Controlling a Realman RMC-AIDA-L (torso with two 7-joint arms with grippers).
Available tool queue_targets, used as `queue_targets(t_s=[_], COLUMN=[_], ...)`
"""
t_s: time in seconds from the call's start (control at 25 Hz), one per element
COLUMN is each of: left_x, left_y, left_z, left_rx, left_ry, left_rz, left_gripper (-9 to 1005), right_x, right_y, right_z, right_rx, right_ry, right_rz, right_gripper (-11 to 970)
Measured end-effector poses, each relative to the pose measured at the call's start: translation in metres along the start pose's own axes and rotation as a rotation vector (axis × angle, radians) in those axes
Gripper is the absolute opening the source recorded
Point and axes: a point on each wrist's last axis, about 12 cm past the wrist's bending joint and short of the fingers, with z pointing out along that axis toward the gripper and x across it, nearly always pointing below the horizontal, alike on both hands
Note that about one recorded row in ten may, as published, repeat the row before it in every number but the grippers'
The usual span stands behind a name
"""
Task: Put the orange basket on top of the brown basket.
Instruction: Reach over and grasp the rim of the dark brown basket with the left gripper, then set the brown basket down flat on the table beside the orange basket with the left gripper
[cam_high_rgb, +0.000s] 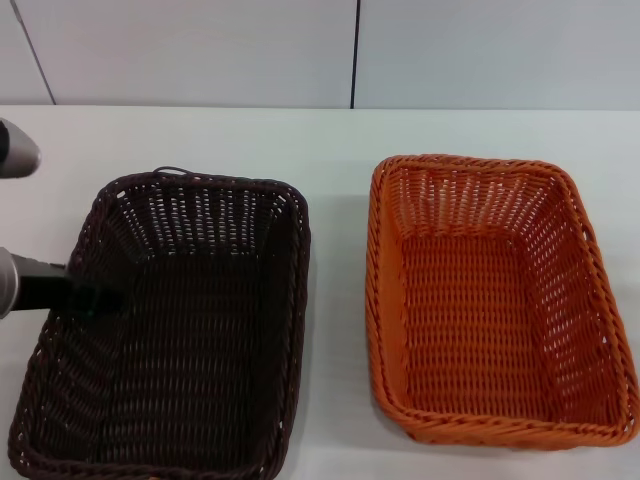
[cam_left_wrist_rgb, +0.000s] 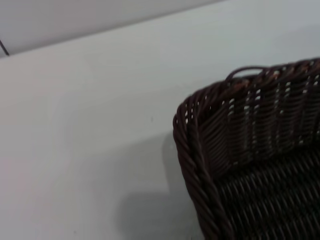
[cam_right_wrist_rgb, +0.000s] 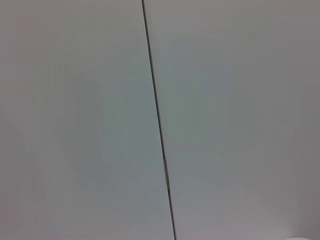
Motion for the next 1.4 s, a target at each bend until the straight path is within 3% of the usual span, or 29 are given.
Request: queue_targets(t_s=[0.16,0.2,0.28,0.64,0.84,1.08,1.24,1.28,1.4], left_x=[0.000,0.001,0.001,-0.002,-0.004,-0.012,-0.023,-0.034,-0.042], left_y=[0.000,0.001,-0.001,-0.004,-0.003,-0.005,-0.006,-0.006,-0.006], left_z=[0.000,0.010,0.011,0.005,0.005,0.002,-0.001,-0.001,0.002], left_rx=[0.000,0.006,0.010,0.001,0.004,0.008,0.022,0.077,0.120], left_ry=[0.000,0.027,0.037,0.053,0.048,0.021,-0.013,-0.051,-0.073], left_rz=[0.000,-0.001,0.008,0.098,0.141,0.295,0.412,0.501,0.561], left_gripper=[678,677,674,660,399,300,300,299,299], right_x=[0.001,0.001,0.001,0.000,0.000,-0.001,-0.001,-0.001,-0.001], right_y=[0.000,0.000,0.000,0.002,0.002,0.001,0.000,0.000,-0.001], right_z=[0.000,0.000,0.000,0.000,0.000,0.000,-0.001,-0.001,-0.003], right_rx=[-0.002,-0.002,-0.005,-0.011,-0.012,-0.011,-0.005,-0.004,0.000], right_ry=[0.006,0.006,0.005,-0.001,-0.003,-0.005,-0.006,-0.007,-0.014], right_rz=[-0.001,-0.002,-0.004,-0.004,-0.005,-0.005,-0.003,-0.002,-0.001], right_gripper=[776,776,776,776,776,777,777,777,777])
